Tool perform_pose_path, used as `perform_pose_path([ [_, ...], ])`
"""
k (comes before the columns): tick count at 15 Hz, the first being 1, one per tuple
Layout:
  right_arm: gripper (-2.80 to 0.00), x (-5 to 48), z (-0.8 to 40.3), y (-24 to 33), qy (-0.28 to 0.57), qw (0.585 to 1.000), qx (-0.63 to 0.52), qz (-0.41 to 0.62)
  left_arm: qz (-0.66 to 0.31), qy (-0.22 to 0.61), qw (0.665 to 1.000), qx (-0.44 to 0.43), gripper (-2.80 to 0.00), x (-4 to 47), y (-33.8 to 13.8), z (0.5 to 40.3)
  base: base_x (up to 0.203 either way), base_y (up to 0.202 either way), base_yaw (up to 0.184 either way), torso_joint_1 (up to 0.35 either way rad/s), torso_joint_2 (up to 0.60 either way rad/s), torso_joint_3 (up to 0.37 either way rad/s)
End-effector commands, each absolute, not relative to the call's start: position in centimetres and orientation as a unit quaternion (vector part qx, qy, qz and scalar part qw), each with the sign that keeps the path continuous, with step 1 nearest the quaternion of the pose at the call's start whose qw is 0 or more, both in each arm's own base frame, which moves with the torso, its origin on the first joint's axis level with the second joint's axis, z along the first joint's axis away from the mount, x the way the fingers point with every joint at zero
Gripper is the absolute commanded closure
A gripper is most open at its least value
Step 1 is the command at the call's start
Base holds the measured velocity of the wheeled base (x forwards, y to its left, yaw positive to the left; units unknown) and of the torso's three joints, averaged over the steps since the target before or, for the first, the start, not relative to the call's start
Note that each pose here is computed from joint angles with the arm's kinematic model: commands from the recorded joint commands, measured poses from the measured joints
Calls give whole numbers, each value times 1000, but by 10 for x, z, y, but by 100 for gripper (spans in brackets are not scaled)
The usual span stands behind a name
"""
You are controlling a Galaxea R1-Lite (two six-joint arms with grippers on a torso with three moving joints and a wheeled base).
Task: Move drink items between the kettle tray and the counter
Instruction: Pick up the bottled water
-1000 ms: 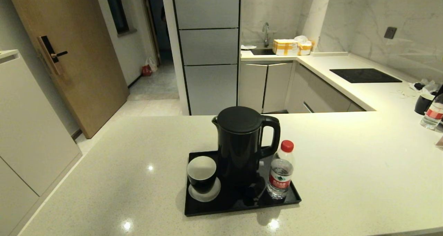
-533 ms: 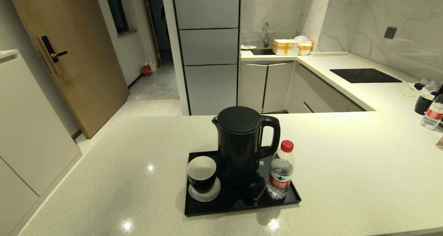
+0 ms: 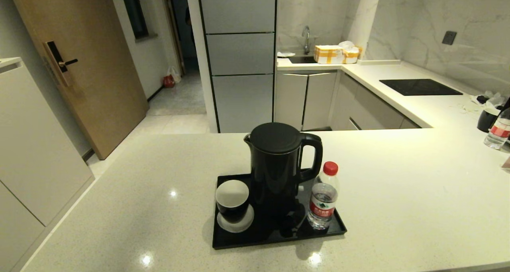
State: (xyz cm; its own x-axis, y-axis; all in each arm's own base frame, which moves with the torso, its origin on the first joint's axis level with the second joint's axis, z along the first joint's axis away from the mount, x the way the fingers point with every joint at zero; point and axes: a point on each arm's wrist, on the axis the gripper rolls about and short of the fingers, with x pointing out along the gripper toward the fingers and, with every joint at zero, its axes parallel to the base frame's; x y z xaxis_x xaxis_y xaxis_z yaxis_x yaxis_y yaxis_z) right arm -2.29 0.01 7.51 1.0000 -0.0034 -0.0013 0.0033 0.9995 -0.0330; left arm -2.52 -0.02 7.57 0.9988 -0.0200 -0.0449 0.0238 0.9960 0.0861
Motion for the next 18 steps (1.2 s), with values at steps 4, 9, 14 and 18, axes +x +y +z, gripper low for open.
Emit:
perform_pose_path([
  [4,0,-23,75,0,2,1000,-17,-1,-11,23,999,42,0,-25,0,76,0,0,0,0,0,0],
  [9,0,-23,75,0,2,1000,-17,-1,-10,23,999,39,0,-25,0,76,0,0,0,0,0,0],
  [14,0,-23,75,0,3,1000,-22,0,-2,18,1000,6,0,-25,0,76,0,0,0,0,0,0],
  [18,0,-23,75,0,4,999,-39,1,-3,14,1000,-2,0,-25,0,77,0,0,0,0,0,0],
])
